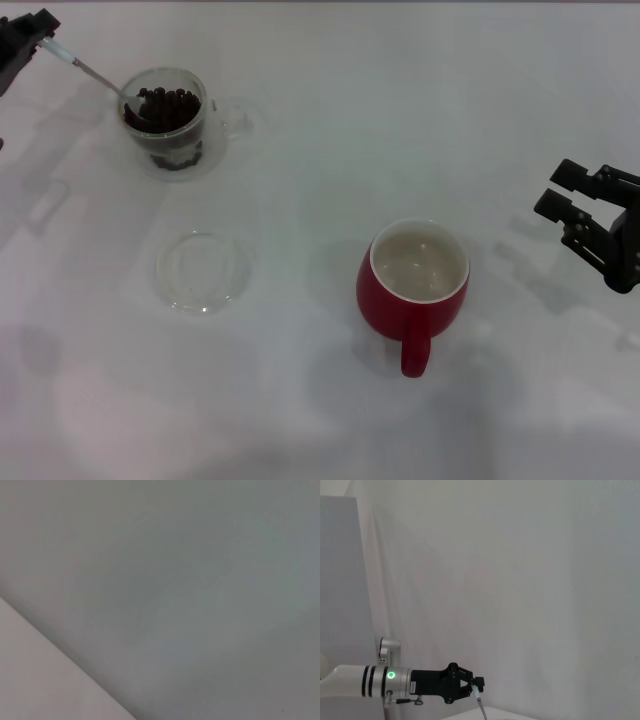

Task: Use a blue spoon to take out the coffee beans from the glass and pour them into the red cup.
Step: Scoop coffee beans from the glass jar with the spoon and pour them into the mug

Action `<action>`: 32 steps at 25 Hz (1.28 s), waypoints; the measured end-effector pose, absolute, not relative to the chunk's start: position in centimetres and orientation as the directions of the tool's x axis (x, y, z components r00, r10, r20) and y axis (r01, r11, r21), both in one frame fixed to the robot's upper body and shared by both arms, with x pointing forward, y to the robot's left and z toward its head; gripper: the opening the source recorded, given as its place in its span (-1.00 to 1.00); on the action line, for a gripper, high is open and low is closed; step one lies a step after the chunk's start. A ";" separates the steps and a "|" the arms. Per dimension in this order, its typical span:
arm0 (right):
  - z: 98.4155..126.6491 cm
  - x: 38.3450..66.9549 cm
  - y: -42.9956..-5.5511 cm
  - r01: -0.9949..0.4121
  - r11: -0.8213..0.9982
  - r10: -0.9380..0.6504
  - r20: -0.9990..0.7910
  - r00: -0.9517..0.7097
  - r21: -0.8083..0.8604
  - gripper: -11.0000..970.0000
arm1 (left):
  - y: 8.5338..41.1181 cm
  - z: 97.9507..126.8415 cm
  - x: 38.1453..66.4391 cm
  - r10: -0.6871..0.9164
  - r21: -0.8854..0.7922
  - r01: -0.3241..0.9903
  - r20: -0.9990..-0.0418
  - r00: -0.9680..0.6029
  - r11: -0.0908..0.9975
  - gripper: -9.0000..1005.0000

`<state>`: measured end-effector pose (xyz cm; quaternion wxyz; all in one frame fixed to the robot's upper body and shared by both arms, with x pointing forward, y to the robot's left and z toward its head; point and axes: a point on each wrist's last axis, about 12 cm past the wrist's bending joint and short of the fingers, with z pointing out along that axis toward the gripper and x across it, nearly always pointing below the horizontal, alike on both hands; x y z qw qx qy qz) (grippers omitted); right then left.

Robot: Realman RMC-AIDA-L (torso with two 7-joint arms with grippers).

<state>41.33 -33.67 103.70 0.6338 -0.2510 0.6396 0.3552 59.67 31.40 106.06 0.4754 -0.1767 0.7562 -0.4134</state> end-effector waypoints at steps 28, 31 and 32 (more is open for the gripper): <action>104.0 43.0 -33.2 -0.779 0.615 0.113 -0.991 -0.065 0.122 -0.21 | 31.6 107.7 58.3 -0.728 -0.888 0.232 -0.458 -0.509 0.396 -0.74; 104.0 43.3 -33.1 -0.774 0.622 0.113 -0.992 -0.056 0.115 -0.21 | 30.6 107.8 58.3 -0.708 -0.894 0.250 -0.447 -0.546 0.372 -0.74; 104.0 43.3 -33.1 -0.772 0.625 0.113 -0.992 -0.054 0.113 -0.21 | 30.3 107.8 58.3 -0.702 -0.896 0.253 -0.443 -0.557 0.365 -0.74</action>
